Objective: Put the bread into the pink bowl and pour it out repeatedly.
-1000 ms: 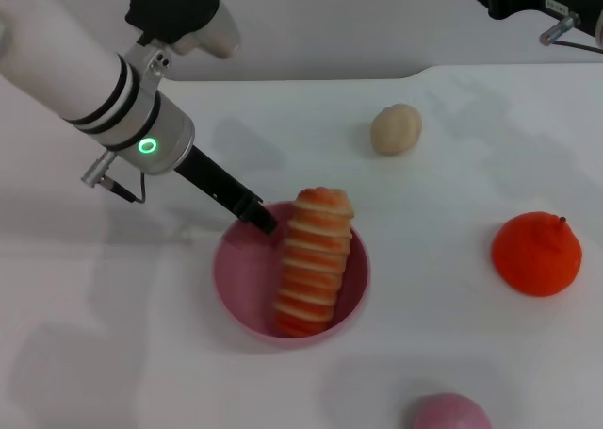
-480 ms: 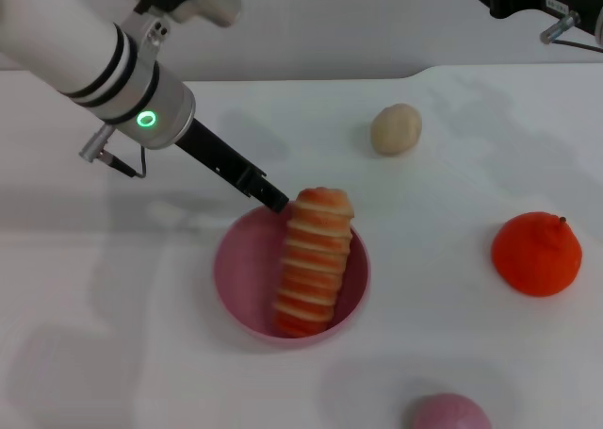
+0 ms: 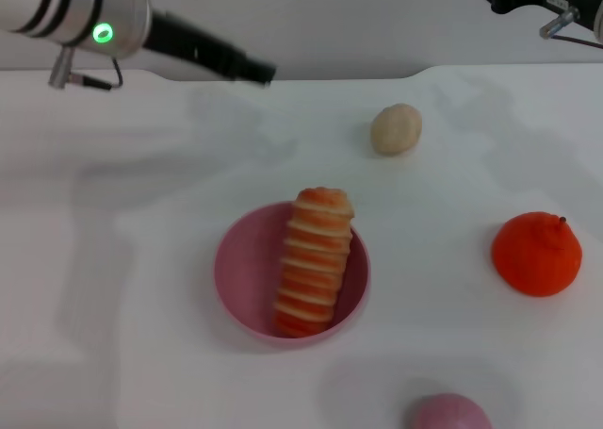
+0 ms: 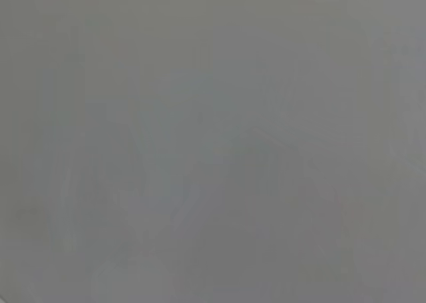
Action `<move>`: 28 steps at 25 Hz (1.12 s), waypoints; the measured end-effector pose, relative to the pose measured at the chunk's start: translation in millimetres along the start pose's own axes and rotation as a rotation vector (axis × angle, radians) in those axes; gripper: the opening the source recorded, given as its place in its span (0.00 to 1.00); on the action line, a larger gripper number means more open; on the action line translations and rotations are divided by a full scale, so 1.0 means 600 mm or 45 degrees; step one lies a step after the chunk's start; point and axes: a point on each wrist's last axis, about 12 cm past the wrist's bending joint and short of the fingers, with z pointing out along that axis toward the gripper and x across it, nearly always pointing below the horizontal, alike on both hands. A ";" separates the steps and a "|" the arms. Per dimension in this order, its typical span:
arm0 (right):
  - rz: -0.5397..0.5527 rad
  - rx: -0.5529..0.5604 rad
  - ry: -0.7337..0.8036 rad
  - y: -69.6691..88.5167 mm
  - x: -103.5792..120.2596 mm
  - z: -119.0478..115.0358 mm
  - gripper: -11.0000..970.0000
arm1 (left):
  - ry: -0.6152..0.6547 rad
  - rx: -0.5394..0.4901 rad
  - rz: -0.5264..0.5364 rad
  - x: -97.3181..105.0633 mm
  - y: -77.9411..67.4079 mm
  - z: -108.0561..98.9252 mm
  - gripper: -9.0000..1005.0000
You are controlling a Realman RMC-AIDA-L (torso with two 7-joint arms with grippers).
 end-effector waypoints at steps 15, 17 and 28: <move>0.170 -0.036 -0.076 0.006 0.010 0.005 0.46 | -0.892 -0.102 -0.070 0.048 0.039 -0.038 0.71; 0.229 -0.061 -0.150 0.005 0.012 0.001 0.46 | -0.948 -0.112 -0.089 0.059 0.043 -0.039 0.71; 0.362 -0.179 -0.681 -0.009 0.063 -0.066 0.46 | -1.321 -0.219 -0.214 0.159 0.063 -0.039 0.71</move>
